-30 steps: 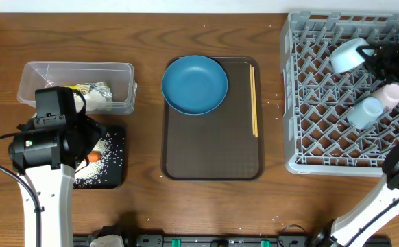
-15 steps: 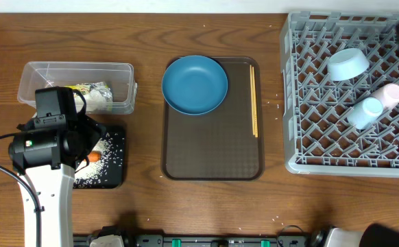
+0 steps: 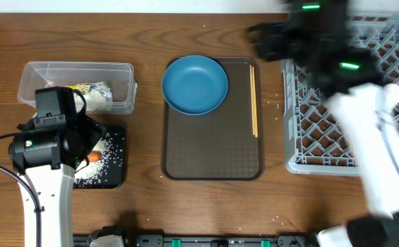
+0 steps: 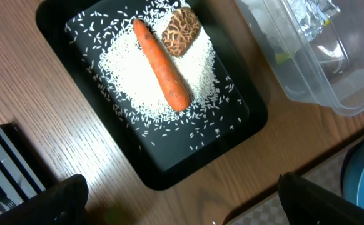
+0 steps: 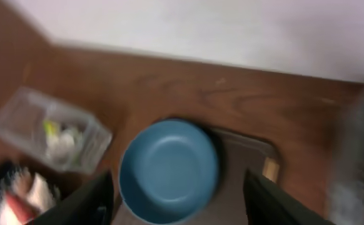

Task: Sort waste into correct bins and load items into the dishwasher rack
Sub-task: 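Move the right gripper to the blue plate and grasp its rim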

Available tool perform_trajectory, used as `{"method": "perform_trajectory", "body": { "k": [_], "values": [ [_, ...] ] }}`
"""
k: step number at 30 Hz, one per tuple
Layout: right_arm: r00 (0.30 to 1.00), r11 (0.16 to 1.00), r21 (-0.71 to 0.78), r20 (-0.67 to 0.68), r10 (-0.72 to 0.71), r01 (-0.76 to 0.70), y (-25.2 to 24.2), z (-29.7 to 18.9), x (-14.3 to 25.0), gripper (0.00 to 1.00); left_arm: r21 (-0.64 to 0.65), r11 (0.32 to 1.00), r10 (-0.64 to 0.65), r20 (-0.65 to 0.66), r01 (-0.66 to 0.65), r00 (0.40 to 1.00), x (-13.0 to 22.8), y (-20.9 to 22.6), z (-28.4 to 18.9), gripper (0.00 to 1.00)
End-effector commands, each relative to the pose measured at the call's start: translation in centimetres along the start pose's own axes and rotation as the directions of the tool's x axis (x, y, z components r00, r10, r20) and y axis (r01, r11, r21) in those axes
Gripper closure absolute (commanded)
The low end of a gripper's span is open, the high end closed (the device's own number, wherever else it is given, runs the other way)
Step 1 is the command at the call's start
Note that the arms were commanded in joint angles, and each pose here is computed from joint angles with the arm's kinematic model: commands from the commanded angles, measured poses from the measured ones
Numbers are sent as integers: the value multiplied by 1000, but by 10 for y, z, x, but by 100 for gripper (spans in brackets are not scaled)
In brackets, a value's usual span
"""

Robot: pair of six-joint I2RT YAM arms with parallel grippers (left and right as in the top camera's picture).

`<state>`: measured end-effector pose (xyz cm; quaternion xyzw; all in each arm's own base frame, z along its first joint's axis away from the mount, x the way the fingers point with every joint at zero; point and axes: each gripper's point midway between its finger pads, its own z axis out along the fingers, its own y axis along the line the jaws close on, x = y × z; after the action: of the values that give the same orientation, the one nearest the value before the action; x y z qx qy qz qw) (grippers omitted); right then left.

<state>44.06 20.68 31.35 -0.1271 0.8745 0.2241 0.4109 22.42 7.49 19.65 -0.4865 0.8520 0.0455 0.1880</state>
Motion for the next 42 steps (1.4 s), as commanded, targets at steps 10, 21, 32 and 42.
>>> {"method": "perform_trajectory", "body": {
  "k": [10, 21, 32, 42],
  "values": [
    [829, 910, -88, -383, -407, 406, 55, 195, 184, 34, -15, 1000, -19, 5, 19, 1000, -1, 3, 1, 2],
    [774, 895, -154, -454, -441, 419, 72, 204, 226, 36, -15, 1000, -19, 5, 19, 1000, -1, 3, 1, 2],
    [815, 914, -130, -419, -401, 383, 88, 174, 183, 33, -15, 1000, -19, 5, 19, 1000, -1, 3, 1, 2],
    [769, 885, -258, -440, -464, 387, 118, 152, 196, 34, -15, 1000, -19, 5, 19, 1000, -1, 3, 1, 2]
  ]
}}
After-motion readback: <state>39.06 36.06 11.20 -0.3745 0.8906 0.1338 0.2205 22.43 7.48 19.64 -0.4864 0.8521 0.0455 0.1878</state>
